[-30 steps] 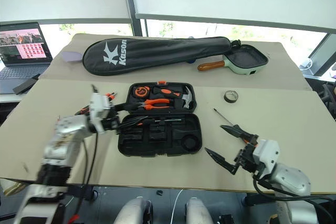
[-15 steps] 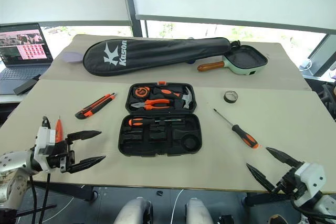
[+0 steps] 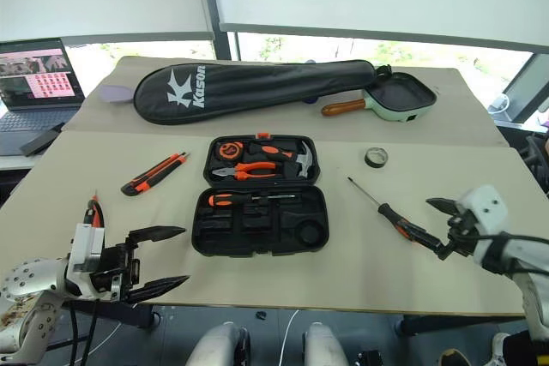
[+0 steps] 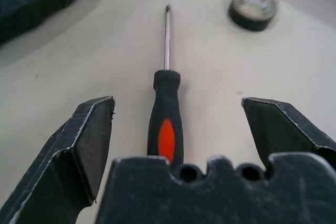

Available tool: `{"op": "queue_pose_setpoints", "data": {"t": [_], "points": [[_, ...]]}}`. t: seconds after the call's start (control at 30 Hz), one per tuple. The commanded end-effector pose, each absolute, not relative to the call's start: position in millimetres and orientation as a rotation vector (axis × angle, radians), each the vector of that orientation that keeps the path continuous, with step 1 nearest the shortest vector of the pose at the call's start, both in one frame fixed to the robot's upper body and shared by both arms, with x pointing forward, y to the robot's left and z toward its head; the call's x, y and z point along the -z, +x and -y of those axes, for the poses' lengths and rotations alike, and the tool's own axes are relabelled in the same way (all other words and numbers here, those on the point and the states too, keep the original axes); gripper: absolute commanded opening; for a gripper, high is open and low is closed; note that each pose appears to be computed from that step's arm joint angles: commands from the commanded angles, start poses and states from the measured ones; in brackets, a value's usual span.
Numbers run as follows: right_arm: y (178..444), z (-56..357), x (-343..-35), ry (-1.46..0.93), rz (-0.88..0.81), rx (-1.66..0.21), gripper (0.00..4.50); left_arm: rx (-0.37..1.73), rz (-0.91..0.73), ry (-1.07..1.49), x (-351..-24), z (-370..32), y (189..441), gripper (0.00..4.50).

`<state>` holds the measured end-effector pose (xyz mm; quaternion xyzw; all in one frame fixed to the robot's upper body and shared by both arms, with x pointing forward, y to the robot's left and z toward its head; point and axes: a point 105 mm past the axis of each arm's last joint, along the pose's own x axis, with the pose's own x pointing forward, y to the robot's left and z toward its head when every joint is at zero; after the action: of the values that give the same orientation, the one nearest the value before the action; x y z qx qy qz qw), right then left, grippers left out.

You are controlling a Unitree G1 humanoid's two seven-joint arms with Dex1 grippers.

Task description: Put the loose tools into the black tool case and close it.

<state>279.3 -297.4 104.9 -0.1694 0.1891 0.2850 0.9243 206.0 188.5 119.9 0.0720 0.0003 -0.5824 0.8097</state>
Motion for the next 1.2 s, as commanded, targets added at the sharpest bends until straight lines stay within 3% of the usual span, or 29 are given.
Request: {"op": "queue_pose_setpoints", "data": {"t": [0.03, 0.1, 0.2, 0.4, 0.5, 0.67, 0.73, 0.87, 1.07, 1.2], "points": [[292.6, 305.4, -92.6, -0.379, -0.493, -0.568, 4.5, 1.27, 0.038, 0.173, -128.9, -182.5, 205.7, 4.48], [296.9, 305.5, -85.9, -0.385, -0.54, -0.571, 4.5, 1.268, 0.04, 0.173, -128.7, -181.5, 205.3, 4.48], [299.4, 305.0, -82.0, -0.397, -0.564, -0.575, 3.82, 1.268, 0.039, 0.174, -128.3, -180.7, 203.3, 4.5], [299.9, 299.4, -94.5, -0.37, -0.497, -0.579, 1.95, 1.279, -0.002, 0.127, -130.5, -179.5, 199.7, 4.5], [296.5, 292.3, -112.2, -0.388, -0.37, -0.639, 1.04, 1.264, 0.02, 0.111, -134.3, -177.9, 202.8, 4.5], [295.2, 251.1, -162.7, -0.474, -0.056, -0.825, 1.04, 1.252, 0.035, 0.096, -137.1, -174.7, 206.8, 4.5], [291.0, 225.9, -174.5, -0.469, -0.011, -0.944, 1.04, 1.25, 0.032, 0.095, -137.1, -174.8, 207.1, 4.5], [292.6, 151.6, -181.5, -0.51, -0.074, -1.212, 1.04, 1.154, 0.053, 0.08, -137.6, -184.8, 215.6, 4.5], [306.6, 105.6, -165.3, -0.625, -0.204, -1.321, 1.04, 1.062, 0.057, 0.099, -134.0, -195.7, 218.7, 4.5], [319.7, 101.8, -143.5, -0.774, -0.28, -1.353, 1.04, 1.024, 0.054, 0.108, -132.3, -199.1, 216.6, 4.5]]}}
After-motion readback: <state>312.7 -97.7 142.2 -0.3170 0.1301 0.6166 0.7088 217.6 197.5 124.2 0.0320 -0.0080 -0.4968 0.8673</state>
